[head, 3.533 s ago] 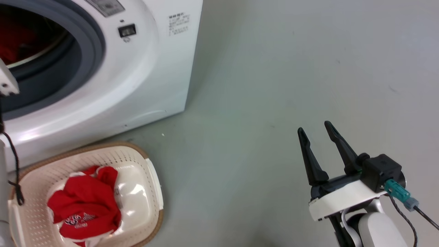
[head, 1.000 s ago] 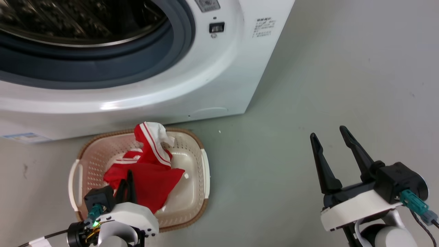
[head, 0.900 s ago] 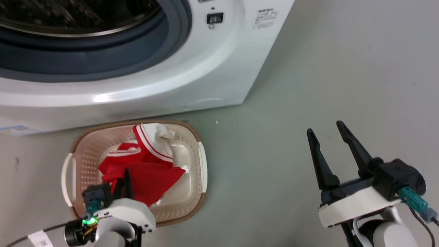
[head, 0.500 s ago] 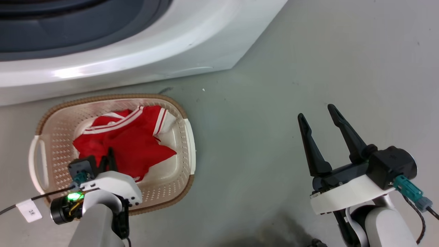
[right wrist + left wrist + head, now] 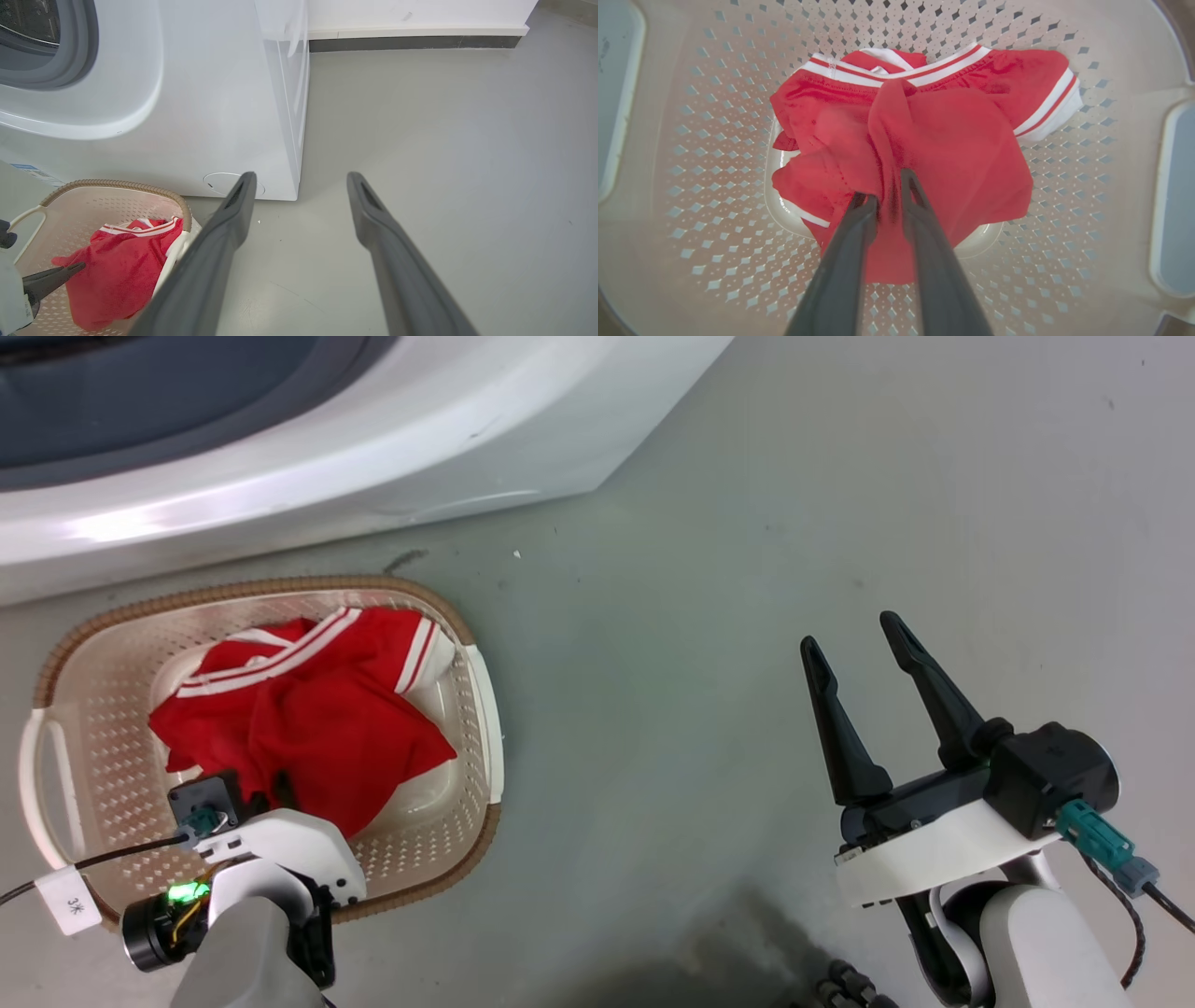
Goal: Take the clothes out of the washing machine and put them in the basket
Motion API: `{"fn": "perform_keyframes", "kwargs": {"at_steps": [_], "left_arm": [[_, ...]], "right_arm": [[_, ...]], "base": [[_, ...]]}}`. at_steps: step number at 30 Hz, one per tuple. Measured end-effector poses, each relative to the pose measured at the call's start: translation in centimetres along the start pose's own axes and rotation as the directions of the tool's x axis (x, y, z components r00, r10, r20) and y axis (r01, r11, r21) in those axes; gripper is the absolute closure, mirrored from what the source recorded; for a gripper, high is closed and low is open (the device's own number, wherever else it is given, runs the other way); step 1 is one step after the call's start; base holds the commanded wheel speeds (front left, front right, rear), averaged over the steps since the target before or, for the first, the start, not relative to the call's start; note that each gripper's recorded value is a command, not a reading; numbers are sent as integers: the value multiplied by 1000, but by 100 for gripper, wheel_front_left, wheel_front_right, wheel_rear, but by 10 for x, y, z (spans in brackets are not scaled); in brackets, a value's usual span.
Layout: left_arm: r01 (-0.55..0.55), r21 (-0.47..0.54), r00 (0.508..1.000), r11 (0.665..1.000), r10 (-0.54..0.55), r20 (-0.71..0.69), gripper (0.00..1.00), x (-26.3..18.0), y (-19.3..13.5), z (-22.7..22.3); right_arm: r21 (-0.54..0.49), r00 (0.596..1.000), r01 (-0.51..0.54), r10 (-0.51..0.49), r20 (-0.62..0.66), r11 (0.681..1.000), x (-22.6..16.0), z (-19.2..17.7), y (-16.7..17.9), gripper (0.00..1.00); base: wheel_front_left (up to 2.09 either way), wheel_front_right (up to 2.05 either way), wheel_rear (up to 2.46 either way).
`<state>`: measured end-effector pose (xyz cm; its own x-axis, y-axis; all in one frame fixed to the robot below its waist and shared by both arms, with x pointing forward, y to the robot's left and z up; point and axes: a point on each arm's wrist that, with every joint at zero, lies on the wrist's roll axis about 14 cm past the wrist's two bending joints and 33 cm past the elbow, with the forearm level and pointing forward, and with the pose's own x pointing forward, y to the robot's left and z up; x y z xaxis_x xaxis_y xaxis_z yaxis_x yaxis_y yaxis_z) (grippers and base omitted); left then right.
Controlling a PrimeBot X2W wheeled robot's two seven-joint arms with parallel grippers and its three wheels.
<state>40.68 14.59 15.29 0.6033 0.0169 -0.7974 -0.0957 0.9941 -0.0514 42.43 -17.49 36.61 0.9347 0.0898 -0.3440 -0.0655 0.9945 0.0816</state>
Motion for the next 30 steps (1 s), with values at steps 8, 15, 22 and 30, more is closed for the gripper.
{"fn": "perform_keyframes", "kwargs": {"at_steps": [8,15,22,30], "left_arm": [[26,-39,997,999,-23,74,0,-35,-5,22],[62,-49,972,997,-49,231,0,-79,-4,62],[91,-50,901,995,-61,430,0,-129,2,113],[128,9,749,992,-103,655,0,-199,-1,172]], "right_arm": [[-23,995,10,-8,103,1000,-14,36,-2,0],[-49,983,30,-20,185,998,-38,69,-3,0],[-59,971,31,-17,237,998,-65,91,2,0],[-67,952,23,-1,306,997,-94,115,10,0]], "base": [[0,0,0],[0,0,0],[0,0,0],[0,0,0]]}}
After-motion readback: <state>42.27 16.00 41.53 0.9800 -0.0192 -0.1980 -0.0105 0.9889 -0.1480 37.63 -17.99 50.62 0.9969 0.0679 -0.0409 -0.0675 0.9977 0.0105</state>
